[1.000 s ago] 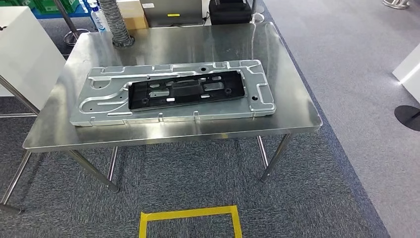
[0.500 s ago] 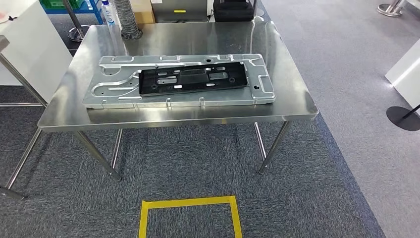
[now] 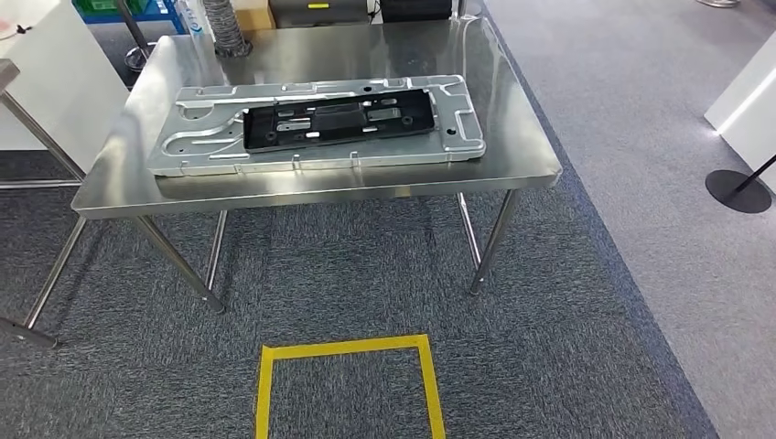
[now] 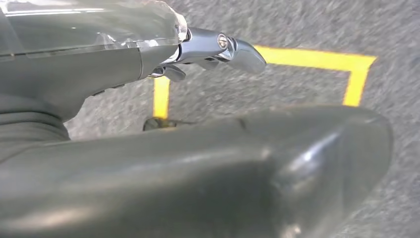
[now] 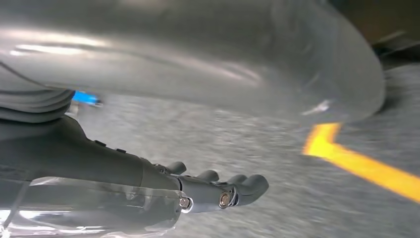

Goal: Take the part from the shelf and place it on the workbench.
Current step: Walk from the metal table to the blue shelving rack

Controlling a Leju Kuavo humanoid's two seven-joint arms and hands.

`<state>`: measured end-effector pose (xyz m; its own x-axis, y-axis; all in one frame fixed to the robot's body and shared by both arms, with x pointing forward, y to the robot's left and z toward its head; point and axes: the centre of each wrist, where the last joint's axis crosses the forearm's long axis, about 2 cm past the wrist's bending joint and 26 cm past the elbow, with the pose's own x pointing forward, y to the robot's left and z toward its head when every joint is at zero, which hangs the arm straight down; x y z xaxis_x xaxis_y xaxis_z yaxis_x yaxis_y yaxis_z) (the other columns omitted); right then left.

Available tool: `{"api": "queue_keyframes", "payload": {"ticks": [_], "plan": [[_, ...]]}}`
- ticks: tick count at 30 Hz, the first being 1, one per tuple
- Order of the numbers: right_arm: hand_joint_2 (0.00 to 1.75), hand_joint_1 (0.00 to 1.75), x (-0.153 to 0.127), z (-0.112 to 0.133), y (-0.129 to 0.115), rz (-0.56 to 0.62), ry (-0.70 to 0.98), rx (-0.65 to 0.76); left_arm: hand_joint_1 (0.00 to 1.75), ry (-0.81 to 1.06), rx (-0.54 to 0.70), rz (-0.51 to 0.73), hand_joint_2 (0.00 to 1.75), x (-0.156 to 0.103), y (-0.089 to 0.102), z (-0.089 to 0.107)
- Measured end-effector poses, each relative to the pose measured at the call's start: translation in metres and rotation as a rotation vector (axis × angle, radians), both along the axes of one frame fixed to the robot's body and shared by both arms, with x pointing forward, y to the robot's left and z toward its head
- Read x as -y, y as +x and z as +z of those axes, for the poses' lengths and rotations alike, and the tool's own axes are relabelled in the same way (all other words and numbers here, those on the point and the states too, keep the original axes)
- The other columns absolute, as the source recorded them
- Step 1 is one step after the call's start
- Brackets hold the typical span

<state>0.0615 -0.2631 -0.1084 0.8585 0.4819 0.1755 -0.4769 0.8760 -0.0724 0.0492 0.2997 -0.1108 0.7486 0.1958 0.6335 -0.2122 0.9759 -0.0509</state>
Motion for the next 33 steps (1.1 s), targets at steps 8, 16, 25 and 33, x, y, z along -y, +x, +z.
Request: {"api": "queue_keyframes", "payload": {"ticks": [8, 16, 25, 33], "plan": [[0.00, 0.00, 0.005, -0.001, -0.008, 0.000, -0.012, -0.067, 0.00, 0.005, -0.001, 0.010, 0.00, -0.002, 0.000, 0.000], [0.00, 0.00, 0.011, -0.002, -0.008, -0.095, -0.003, -0.005, 0.00, -0.026, -0.038, -0.004, 0.00, -0.002, 0.001, 0.000], [0.00, 0.00, 0.013, -0.002, -0.007, -0.100, 0.007, -0.017, 0.00, -0.065, -0.069, -0.028, 0.00, 0.000, 0.001, 0.000], [0.00, 0.00, 0.013, -0.002, -0.010, -0.099, 0.017, -0.027, 0.00, -0.069, -0.064, -0.034, 0.00, -0.001, -0.002, 0.000]]}}
